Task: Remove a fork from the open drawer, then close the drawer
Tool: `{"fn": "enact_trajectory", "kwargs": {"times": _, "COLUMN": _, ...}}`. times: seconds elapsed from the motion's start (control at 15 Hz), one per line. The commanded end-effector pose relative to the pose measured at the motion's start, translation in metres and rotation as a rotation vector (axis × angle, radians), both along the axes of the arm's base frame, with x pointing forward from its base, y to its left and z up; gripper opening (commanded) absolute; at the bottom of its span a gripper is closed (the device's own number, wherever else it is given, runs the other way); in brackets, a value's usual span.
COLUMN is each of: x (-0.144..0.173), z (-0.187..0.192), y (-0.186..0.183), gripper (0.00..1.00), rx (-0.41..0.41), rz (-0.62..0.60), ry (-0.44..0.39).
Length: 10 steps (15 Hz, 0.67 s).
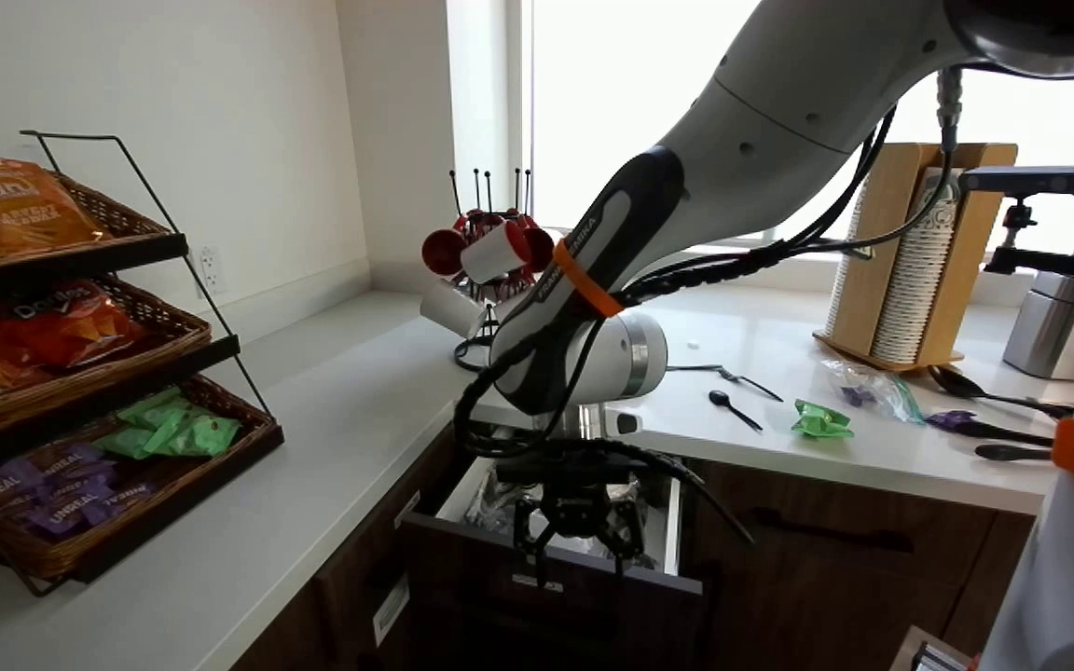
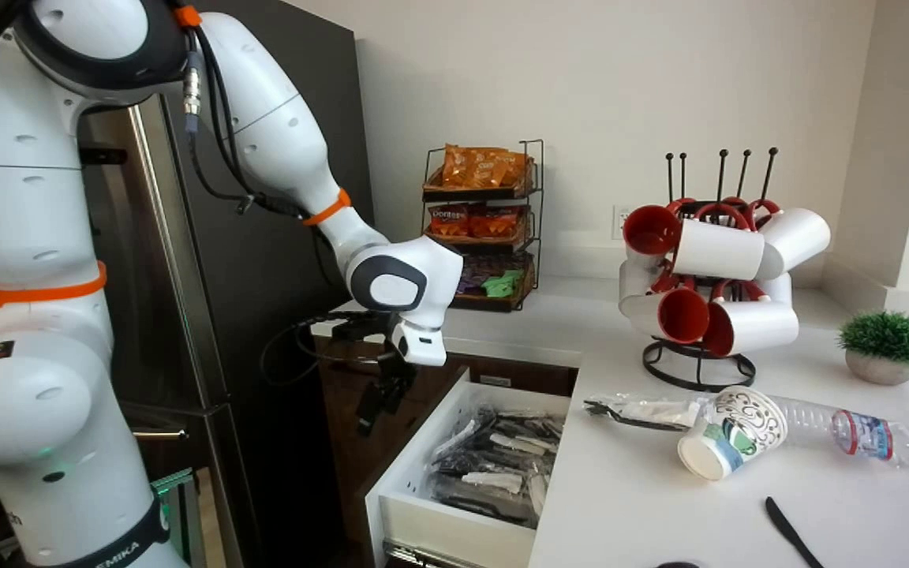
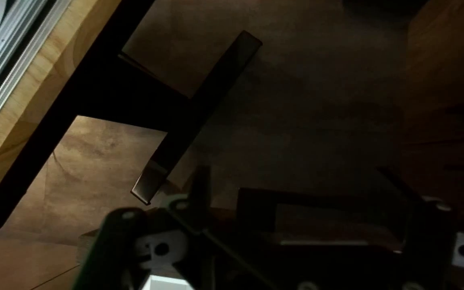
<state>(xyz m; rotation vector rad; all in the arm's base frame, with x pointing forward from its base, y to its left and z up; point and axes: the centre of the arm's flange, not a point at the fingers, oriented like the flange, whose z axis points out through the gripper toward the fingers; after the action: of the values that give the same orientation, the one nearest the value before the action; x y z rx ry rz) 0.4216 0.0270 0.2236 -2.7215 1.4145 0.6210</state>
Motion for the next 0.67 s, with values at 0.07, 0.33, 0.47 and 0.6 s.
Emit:
{"fn": "enact_trajectory", "kwargs": {"times": 0.07, "x": -0.005, "z": -0.015, "y": 0.011, "gripper": 0.75, "rx": -0.046, "rz": -0.057, "ry": -0.037}}
{"fn": "enact_trajectory", "kwargs": {"times": 0.33, "x": -0.005, "z": -0.023, "y": 0.015, "gripper": 0.52, "rx": -0.120, "rz": -0.050, "ry": -0.109}}
{"fn": "enact_trajectory", "kwargs": {"times": 0.47, "x": -0.005, "z": -0.024, "y": 0.018, "gripper": 0.38, "rx": -0.171, "rz": -0.027, "ry": -0.154}}
{"fn": "enact_trajectory", "kwargs": {"times": 0.6, "x": -0.005, "z": -0.024, "y": 0.020, "gripper": 0.23, "rx": -0.209, "rz": 0.002, "ry": -0.201}}
